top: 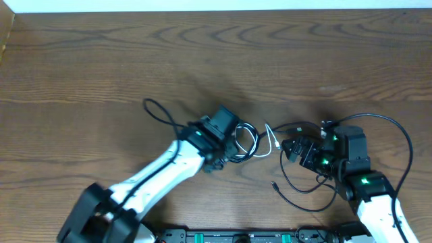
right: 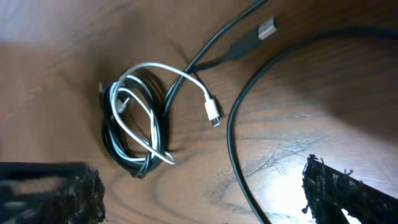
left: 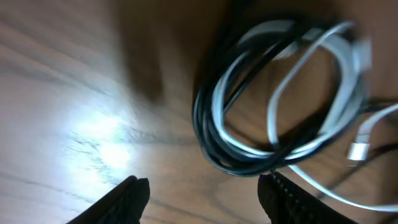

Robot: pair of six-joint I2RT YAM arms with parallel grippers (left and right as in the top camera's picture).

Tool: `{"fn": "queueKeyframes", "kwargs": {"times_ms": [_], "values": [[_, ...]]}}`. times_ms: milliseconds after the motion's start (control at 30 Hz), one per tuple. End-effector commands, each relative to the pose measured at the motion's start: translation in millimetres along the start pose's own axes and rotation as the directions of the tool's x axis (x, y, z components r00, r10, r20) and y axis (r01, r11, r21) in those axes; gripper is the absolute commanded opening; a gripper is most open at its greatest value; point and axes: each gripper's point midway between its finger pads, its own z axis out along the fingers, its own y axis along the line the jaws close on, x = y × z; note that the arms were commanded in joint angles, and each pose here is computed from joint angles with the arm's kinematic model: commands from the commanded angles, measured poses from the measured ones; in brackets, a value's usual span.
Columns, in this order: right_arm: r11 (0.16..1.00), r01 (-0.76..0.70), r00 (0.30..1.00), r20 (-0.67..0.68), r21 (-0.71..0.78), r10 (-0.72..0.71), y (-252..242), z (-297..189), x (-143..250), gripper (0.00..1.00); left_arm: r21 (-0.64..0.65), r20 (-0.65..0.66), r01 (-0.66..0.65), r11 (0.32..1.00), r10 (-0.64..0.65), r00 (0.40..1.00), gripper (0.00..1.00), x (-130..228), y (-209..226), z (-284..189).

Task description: Untangle cables

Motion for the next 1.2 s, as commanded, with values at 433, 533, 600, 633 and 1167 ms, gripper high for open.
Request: {"fn": "queueKeyframes", "kwargs": {"times_ms": [433, 533, 600, 633, 1167], "values": [[0.998, -0.014, 0.999, 0.037, 0.060, 0.012, -8, -11, -3, 0.99, -0.163, -0.031, 0.107, 0.981, -0.114, 0.993, 0.15, 10, 24, 81], [0.998, -0.008, 0.999, 0.033, 0.063, 0.006, -9, -11, -3, 0.99, -0.168, -0.033, 0.097, 0.981, -0.104, 0.994, 0.08, 10, 25, 82], [0.998, -0.008, 0.999, 0.031, 0.063, 0.006, -9, -11, -2, 0.99, -0.153, -0.033, 0.053, 0.987, -0.059, 0.998, 0.07, 8, 22, 79], [0.998, -0.008, 1.000, 0.029, 0.059, 0.006, -8, -11, -2, 0.99, -0.138, -0.030, 0.019, 0.990, -0.024, 0.999, 0.07, 6, 19, 75], [0.902, 0.248, 0.967, 0.036, -0.352, -0.251, 73, -23, 0, 0.99, 0.232, 0.292, -0.209, 0.950, 0.137, 0.947, 0.07, -48, -42, -68]]}}
